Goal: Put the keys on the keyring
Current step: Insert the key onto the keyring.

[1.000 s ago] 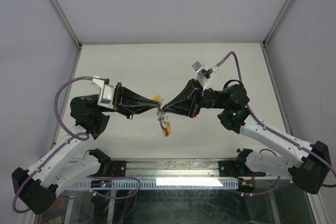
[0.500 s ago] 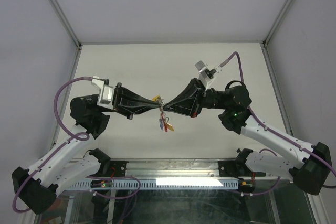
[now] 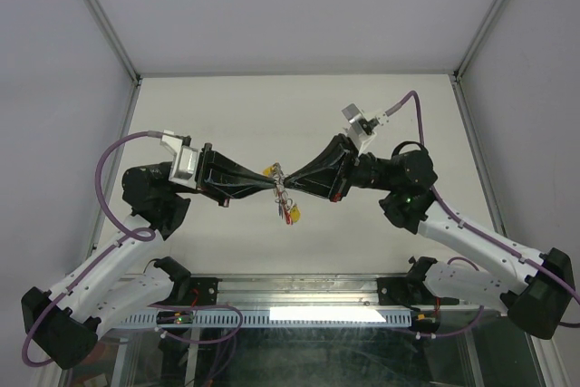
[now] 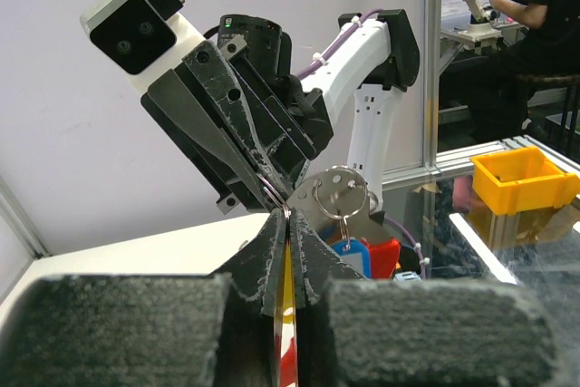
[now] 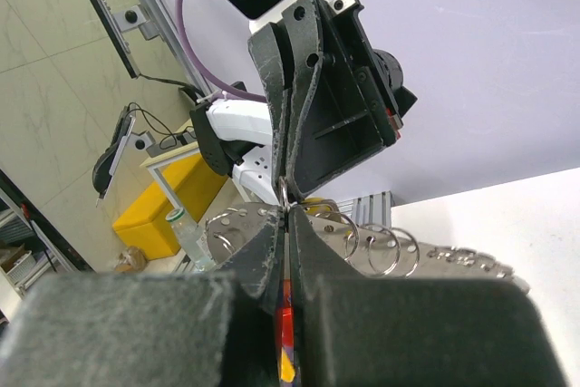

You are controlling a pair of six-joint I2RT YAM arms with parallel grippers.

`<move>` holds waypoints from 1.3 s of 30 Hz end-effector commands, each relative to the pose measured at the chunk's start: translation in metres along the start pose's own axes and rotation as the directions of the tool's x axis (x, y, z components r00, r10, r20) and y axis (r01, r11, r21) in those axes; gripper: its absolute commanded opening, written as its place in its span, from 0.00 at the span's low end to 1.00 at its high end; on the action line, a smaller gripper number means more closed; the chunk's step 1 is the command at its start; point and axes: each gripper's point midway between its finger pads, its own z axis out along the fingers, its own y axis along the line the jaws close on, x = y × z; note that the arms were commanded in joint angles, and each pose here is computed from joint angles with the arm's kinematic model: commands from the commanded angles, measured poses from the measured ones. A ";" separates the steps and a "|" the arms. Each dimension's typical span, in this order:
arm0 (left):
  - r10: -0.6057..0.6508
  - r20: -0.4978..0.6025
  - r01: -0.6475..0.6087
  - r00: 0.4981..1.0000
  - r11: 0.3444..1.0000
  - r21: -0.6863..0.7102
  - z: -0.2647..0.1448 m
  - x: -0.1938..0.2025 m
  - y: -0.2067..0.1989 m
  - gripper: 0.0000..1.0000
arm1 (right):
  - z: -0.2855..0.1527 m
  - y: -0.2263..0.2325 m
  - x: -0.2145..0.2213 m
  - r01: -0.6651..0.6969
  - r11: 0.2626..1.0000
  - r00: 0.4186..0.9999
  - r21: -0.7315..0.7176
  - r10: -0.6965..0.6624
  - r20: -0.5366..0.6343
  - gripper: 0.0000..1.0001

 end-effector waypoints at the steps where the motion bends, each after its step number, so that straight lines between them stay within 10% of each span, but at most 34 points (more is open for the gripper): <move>1: 0.050 0.023 -0.050 0.999 0.998 0.027 0.001 -0.014 -0.006 0.00 | 0.000 0.012 -0.022 0.053 0.999 0.995 -0.012 -0.052 0.088 0.00; 39: 0.062 0.046 -0.061 0.997 0.998 -0.008 0.003 -0.018 0.002 0.00 | -0.001 0.000 0.001 0.017 1.000 1.000 -0.009 -0.017 0.018 0.00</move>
